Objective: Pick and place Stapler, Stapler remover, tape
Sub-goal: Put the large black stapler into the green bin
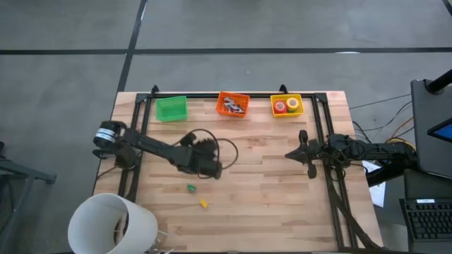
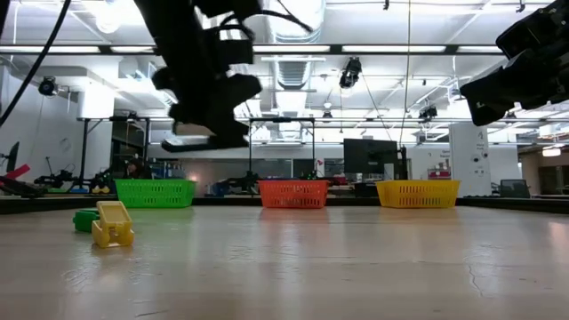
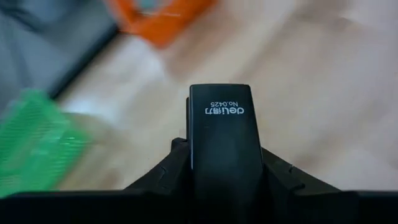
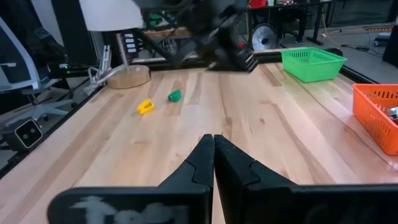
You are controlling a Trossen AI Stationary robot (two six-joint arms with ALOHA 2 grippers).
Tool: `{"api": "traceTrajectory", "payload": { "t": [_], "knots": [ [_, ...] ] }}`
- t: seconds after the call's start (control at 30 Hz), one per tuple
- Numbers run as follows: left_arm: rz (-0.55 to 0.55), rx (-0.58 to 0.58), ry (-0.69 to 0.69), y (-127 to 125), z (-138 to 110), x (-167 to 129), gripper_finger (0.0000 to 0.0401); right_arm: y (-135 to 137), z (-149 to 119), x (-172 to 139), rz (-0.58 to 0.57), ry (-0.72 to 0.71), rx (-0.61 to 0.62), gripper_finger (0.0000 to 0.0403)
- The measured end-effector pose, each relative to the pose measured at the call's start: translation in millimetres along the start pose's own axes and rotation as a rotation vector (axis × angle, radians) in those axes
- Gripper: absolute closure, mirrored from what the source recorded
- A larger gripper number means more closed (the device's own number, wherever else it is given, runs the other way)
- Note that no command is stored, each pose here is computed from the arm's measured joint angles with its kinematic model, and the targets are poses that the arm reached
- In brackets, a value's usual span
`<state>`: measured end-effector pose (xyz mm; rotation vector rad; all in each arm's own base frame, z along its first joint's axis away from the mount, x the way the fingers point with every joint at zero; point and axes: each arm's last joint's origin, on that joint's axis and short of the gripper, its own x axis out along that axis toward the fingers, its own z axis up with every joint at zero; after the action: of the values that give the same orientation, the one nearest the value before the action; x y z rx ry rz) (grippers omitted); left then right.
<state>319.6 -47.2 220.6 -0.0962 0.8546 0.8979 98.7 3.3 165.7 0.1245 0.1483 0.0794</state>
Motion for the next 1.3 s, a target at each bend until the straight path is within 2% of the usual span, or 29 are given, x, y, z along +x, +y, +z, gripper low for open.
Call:
{"api": "traceTrajectory", "payload": {
  "t": [0.17,0.47,0.7,0.93,1.1,1.2,1.3],
  "knots": [
    [0.173,-0.012,-0.018,39,8,4,0.0267,0,0,0,0.0,0.0,0.0,0.0394],
    [0.365,-0.11,0.014,109,11,30,0.0271,0,0,0,0.0,-0.001,0.0,0.0394],
    [0.48,-0.195,-0.007,138,-2,61,0.0266,0,0,0,0.0,-0.001,0.0,0.0394],
    [0.527,-0.141,-0.082,142,-9,85,0.0272,0,0,0,0.0,0.0,0.0,0.0394],
    [0.506,0.018,-0.124,137,-1,90,0.0267,0,0,0,0.0,0.0,0.0,0.0394],
    [0.558,0.145,-0.108,138,3,93,0.0268,0,0,0,0.0,0.0,0.0,0.0394],
    [0.59,0.182,-0.076,146,5,98,0.0268,0,0,0,0.0,0.0,0.0,0.0394]
  ]
}}
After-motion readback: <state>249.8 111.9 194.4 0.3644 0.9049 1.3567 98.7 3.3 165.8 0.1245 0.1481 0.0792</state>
